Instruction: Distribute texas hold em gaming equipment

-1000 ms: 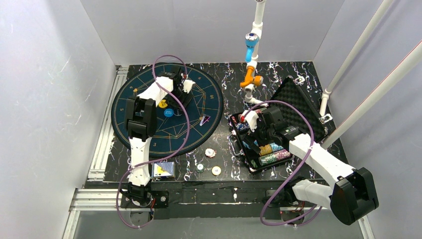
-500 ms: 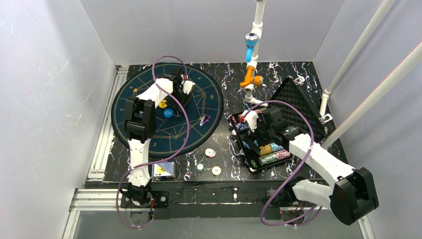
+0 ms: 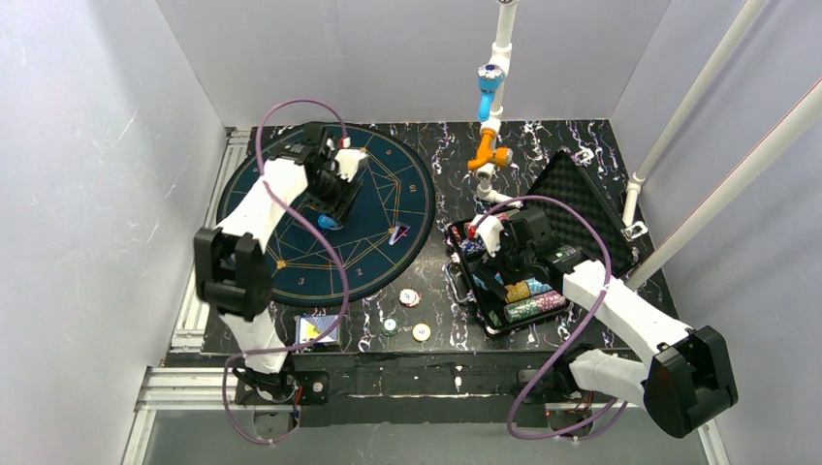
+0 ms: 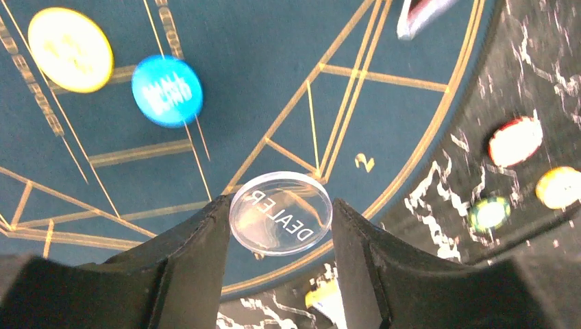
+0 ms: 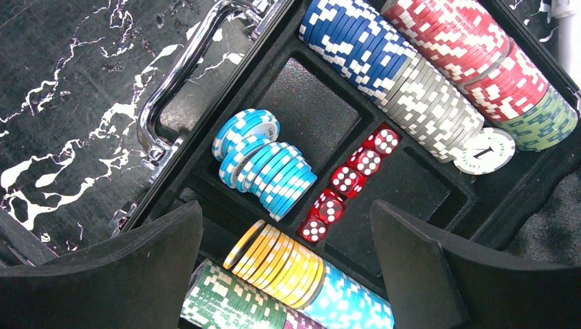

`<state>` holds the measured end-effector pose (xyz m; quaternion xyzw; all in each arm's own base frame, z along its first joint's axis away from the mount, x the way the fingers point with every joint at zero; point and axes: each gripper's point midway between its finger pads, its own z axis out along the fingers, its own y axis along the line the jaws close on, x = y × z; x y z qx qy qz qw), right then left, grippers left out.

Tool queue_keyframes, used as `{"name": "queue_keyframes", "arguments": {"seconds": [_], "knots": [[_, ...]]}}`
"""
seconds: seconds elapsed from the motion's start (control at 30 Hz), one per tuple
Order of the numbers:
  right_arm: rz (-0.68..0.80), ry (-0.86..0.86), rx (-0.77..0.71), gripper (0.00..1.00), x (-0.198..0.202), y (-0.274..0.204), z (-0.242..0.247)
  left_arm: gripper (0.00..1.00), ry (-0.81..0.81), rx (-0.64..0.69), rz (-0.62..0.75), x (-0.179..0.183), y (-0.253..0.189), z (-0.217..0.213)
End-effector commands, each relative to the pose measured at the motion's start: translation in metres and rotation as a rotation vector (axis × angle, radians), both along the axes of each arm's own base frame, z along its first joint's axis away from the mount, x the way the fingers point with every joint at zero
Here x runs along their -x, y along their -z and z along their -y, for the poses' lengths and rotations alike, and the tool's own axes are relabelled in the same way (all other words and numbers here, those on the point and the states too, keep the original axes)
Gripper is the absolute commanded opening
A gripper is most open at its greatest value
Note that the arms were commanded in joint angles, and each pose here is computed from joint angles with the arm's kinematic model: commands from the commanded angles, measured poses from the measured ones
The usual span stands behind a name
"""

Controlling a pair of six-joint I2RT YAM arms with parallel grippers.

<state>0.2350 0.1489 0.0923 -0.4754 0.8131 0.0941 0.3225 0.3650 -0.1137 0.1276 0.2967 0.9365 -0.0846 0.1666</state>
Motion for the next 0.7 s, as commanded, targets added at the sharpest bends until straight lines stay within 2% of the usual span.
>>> {"name": "queue_keyframes", "arguments": {"seconds": [0.0, 0.23, 0.67], "knots": [[0.042, -0.017, -0.015, 1.00, -0.005, -0.013, -0.005, 0.36, -0.002, 0.033, -0.065, 0.055, -0.010, -0.028], [0.047, -0.013, -0.008, 1.00, -0.006, -0.013, -0.004, 0.36, -0.048, 0.008, -0.090, 0.092, 0.009, -0.076], [0.043, -0.012, -0.004, 1.00, -0.006, -0.011, -0.004, 0.37, -0.036, -0.075, -0.159, 0.097, 0.077, -0.091]]}}
